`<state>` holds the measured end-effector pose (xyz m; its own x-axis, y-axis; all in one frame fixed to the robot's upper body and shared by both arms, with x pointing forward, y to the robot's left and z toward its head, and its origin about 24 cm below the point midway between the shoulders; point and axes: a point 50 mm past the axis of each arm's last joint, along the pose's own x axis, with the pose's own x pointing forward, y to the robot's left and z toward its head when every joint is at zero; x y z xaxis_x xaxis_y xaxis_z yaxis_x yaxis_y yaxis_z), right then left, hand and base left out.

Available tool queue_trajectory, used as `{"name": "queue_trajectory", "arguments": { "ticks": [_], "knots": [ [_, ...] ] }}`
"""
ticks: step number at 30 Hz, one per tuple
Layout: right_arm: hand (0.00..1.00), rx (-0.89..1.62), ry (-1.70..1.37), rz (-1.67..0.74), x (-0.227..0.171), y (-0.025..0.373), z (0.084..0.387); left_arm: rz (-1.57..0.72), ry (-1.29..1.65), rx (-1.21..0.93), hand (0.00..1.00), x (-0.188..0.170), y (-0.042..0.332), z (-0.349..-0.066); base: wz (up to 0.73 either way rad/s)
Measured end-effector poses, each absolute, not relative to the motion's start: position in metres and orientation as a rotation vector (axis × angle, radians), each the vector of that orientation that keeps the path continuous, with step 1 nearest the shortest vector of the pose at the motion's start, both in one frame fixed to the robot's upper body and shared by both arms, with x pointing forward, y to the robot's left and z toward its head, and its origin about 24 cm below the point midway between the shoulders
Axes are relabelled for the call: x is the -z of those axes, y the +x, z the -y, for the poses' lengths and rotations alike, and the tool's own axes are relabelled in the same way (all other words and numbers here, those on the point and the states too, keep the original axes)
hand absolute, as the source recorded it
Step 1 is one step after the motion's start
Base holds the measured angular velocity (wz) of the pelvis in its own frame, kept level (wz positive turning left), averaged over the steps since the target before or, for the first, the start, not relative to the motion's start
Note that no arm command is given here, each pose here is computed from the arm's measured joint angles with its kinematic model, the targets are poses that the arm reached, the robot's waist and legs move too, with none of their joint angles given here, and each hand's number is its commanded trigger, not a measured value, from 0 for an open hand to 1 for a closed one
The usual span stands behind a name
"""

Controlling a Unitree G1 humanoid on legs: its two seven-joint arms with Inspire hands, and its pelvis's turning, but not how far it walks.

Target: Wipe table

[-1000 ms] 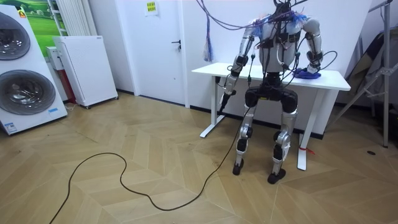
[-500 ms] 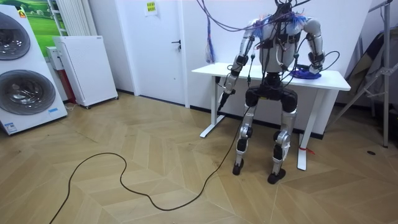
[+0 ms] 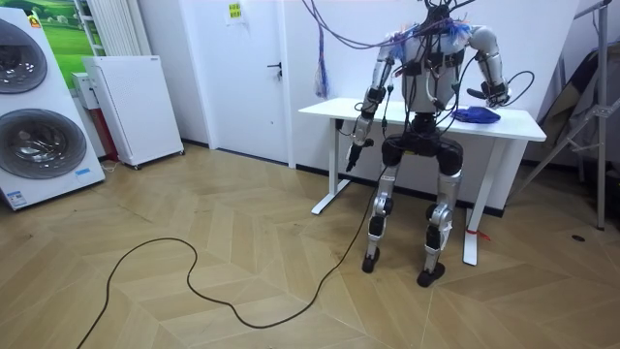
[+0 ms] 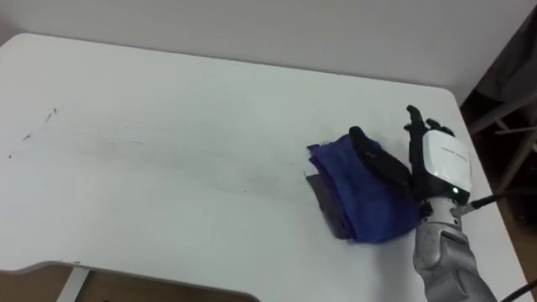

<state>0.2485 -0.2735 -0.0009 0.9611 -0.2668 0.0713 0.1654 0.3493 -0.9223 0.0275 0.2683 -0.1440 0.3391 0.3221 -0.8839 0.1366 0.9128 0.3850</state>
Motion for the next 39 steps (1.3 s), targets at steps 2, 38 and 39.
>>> {"name": "queue_trajectory", "arguments": {
  "ticks": [2, 38, 39],
  "knots": [
    [0.00, 0.317, -1.167, -0.057, -0.010, 0.252, 0.275, -1.234, 0.430, -0.128, 0.00, 0.144, 0.027, -0.268, 0.00],
    [0.00, 1.132, -0.627, -0.718, 0.050, 0.086, 0.392, -1.325, 0.350, -0.319, 0.00, 0.137, -0.007, -0.292, -0.03],
    [0.00, 1.147, -0.612, -0.744, 0.053, 0.079, 0.393, -1.328, 0.350, -0.319, 0.00, 0.137, -0.008, -0.292, 0.00]
  ]
}}
